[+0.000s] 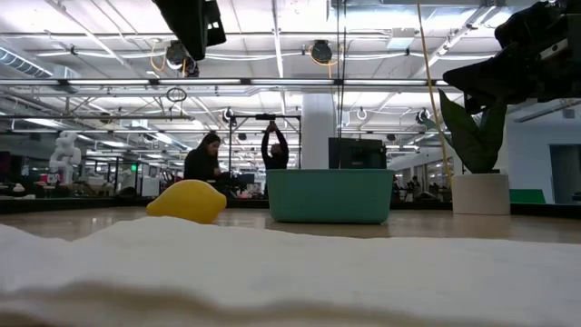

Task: Pick and placing Produce into tupperware
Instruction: Put the yellow lemon into the blue bin

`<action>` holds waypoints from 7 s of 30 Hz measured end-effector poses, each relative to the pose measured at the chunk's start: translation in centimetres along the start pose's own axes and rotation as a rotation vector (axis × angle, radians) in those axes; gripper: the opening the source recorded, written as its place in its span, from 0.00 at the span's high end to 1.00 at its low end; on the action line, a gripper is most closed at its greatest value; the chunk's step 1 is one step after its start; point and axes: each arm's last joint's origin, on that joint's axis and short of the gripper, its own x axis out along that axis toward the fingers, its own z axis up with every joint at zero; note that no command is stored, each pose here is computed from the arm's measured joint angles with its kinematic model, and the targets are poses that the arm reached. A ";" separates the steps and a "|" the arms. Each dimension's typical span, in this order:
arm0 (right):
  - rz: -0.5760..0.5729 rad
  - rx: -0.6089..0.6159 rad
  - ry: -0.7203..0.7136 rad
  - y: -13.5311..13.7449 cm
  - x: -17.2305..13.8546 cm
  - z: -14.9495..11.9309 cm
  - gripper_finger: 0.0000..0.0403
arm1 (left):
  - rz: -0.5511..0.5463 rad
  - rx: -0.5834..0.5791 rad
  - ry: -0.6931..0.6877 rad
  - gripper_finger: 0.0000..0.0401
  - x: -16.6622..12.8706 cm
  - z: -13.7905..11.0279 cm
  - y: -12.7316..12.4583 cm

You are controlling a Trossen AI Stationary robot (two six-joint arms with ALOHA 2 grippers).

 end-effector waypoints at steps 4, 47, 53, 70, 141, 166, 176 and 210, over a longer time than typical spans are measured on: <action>0.000 0.000 0.000 0.0 0.0 0.0 1.00 | -0.002 0.024 -0.015 0.98 -0.3 0.3 0.0; 0.000 0.000 0.001 0.0 0.0 0.0 1.00 | -0.010 0.080 -0.048 0.16 0.9 0.2 -0.3; 0.000 0.000 0.002 0.0 0.0 0.0 1.00 | -0.012 0.023 -0.084 0.16 2.7 0.0 0.1; 0.000 0.001 0.008 0.0 0.0 -0.1 1.00 | -0.028 -0.187 -0.029 0.16 7.2 -2.5 1.1; 0.000 0.005 0.019 0.0 0.0 -0.2 1.00 | -0.003 -0.082 0.033 0.18 15.5 -3.8 0.6; -0.001 0.005 0.018 0.0 0.0 -0.2 1.00 | -0.023 -0.049 0.063 0.46 15.0 -3.4 0.6; 0.000 0.005 0.020 0.0 0.0 -0.2 1.00 | -0.028 -0.039 0.012 0.48 11.2 -3.2 1.2; -0.001 0.005 0.034 0.0 0.2 -0.3 1.00 | 0.035 -0.042 -0.252 0.44 -3.8 -5.7 6.5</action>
